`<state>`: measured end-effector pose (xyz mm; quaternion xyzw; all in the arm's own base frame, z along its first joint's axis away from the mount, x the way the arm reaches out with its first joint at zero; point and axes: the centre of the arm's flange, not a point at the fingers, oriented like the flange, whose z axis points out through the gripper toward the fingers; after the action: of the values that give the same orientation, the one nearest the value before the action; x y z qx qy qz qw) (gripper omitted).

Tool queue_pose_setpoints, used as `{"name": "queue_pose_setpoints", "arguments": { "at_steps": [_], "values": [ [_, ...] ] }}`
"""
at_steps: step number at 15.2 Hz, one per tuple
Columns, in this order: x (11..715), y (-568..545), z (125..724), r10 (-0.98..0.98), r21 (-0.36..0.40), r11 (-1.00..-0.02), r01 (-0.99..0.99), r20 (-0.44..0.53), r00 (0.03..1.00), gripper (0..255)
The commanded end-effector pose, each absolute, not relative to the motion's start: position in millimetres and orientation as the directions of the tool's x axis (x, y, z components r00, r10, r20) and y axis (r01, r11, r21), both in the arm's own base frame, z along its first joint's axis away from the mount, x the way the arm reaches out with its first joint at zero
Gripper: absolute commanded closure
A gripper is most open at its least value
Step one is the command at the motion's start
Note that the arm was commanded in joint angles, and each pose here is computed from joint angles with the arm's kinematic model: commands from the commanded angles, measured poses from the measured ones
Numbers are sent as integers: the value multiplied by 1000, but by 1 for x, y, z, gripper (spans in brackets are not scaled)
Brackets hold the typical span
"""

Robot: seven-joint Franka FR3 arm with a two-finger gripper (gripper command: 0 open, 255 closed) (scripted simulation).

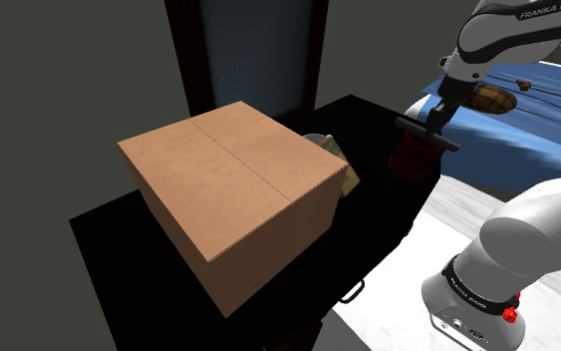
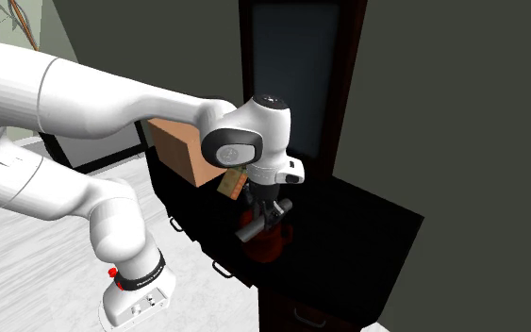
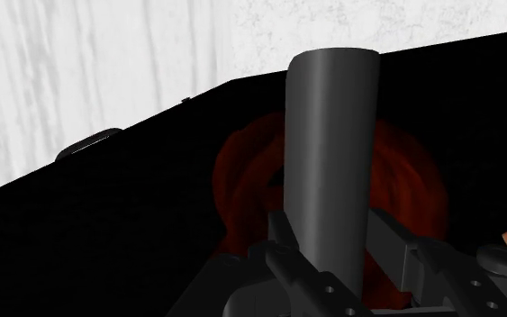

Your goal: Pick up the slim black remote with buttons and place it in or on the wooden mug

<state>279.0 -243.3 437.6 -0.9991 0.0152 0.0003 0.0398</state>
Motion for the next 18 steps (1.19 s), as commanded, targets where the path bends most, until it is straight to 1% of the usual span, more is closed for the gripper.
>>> {"name": "queue_pose_setpoints", "arguments": {
  "at_steps": [1,6,10,18],
  "values": [
    [279,-243,437,-30,-80,-996,-30,-2,1000,0],
    [279,-243,437,-30,-80,-996,-30,-2,1000,0],
    [279,-247,487,-30,-80,-996,-30,-2,1000,0],
    [279,-247,487,-30,-80,-996,-30,-2,1000,0]
  ]
}}
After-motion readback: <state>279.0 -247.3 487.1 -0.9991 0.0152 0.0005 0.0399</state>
